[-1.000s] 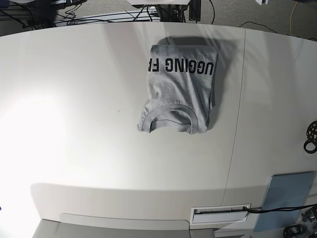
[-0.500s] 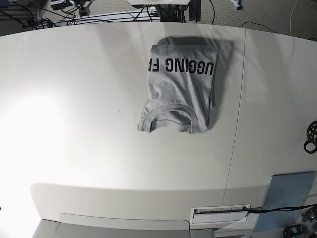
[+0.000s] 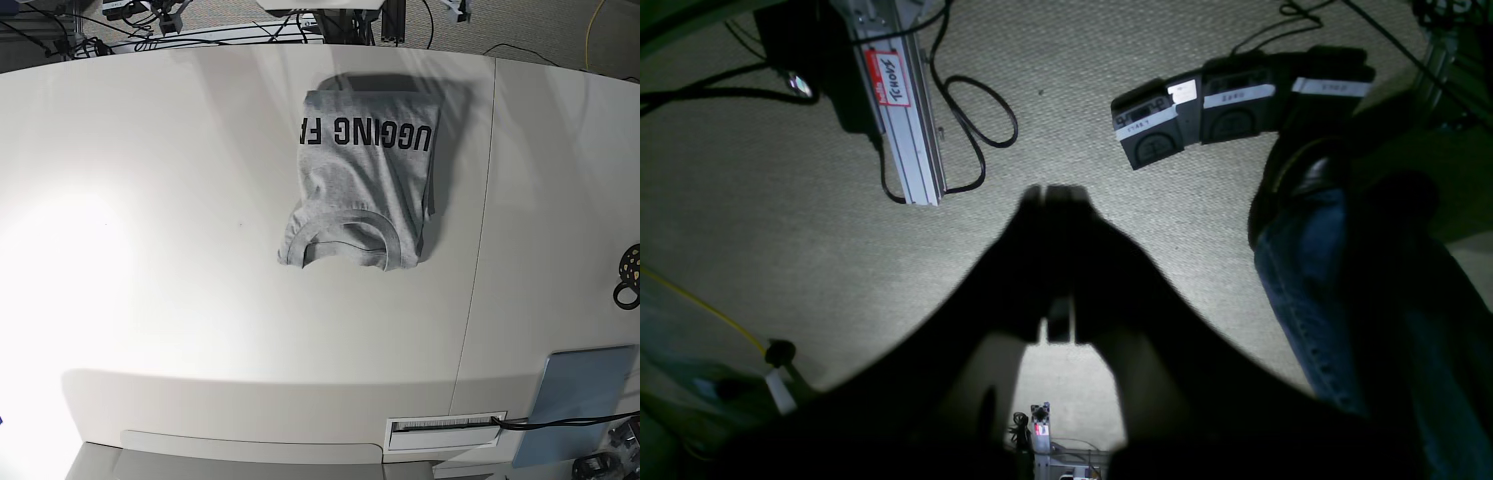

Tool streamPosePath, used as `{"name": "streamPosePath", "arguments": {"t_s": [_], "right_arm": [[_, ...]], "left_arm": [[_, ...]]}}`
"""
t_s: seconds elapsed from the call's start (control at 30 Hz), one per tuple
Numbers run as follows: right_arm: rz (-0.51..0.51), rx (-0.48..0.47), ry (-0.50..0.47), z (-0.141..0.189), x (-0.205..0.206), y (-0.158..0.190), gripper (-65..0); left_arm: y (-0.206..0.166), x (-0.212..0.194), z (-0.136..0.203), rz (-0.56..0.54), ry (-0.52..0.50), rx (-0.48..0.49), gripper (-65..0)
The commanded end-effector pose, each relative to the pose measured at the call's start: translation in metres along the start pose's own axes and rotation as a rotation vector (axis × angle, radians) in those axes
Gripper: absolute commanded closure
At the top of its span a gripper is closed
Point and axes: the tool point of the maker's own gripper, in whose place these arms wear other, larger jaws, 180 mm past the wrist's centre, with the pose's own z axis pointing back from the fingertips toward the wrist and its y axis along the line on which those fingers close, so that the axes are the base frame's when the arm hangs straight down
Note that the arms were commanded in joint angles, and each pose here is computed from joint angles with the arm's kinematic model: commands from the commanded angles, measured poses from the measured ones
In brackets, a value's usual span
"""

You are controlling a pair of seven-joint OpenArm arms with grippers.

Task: Fold the T-shirt properly

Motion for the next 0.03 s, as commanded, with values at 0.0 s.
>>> {"name": "streamPosePath", "arguments": {"t_s": [0.0], "right_arm": [[0.007, -0.008, 0.000, 0.0023, -0.0031, -0.0065, 0.0]], "left_arm": [[0.0036, -0.0031, 0.0019, 0.000, 0.004, 0.001, -13.0]]}}
